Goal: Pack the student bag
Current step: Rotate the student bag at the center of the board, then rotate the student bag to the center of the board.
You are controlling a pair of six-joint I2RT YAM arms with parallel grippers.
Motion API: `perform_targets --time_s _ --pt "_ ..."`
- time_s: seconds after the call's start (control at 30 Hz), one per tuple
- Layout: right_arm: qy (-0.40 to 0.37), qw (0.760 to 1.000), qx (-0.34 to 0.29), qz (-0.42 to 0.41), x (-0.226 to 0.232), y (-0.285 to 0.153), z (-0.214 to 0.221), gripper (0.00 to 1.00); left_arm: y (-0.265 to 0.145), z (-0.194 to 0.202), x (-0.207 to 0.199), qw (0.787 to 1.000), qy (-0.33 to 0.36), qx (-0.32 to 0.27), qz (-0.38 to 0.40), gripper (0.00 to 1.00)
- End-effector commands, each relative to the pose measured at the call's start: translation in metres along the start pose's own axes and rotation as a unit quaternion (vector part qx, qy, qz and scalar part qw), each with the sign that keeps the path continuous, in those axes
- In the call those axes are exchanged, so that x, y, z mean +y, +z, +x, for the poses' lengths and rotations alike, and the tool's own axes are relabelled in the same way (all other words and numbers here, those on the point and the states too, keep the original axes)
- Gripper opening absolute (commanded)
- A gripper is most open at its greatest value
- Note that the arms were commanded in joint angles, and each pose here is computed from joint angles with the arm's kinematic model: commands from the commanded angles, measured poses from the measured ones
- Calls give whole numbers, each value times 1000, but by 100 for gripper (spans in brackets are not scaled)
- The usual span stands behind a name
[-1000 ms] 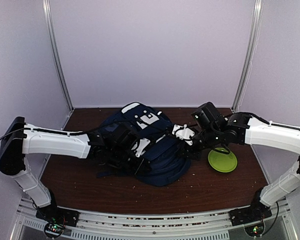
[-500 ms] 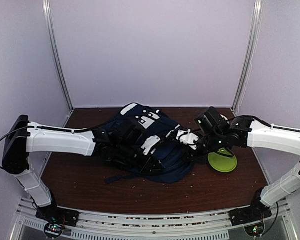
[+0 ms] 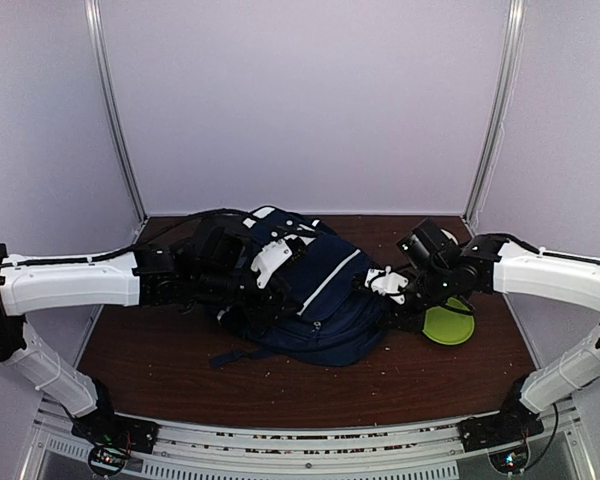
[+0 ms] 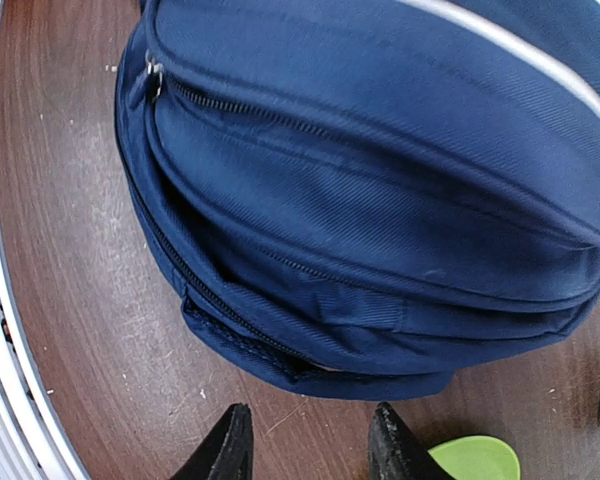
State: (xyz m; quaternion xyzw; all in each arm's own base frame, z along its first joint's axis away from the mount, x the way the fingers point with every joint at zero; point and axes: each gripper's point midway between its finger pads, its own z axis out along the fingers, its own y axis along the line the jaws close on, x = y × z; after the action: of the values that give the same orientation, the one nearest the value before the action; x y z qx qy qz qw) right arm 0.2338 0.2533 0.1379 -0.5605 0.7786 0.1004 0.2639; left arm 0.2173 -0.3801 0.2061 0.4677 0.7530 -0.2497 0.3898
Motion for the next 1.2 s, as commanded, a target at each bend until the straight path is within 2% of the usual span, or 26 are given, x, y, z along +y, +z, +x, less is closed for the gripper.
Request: perform_targets --time_s 0.0,0.3,0.67,0.83,1.17 --pt "-4 999 27 -25 9 12 15 41 3 8 23 998 36 27 -44 52" --pt "37 998 46 -16 -6 45 14 39 -9 30 28 997 26 22 -67 52" --pt "153 987 22 37 -116 65 -16 36 -11 43 34 996 23 24 -84 53" --pt "194 980 -4 50 -150 51 -24 35 -12 38 38 996 27 17 -89 55" --pt "199 975 -23 95 -120 -26 -3 38 -8 18 52 994 37 -9 -106 54"
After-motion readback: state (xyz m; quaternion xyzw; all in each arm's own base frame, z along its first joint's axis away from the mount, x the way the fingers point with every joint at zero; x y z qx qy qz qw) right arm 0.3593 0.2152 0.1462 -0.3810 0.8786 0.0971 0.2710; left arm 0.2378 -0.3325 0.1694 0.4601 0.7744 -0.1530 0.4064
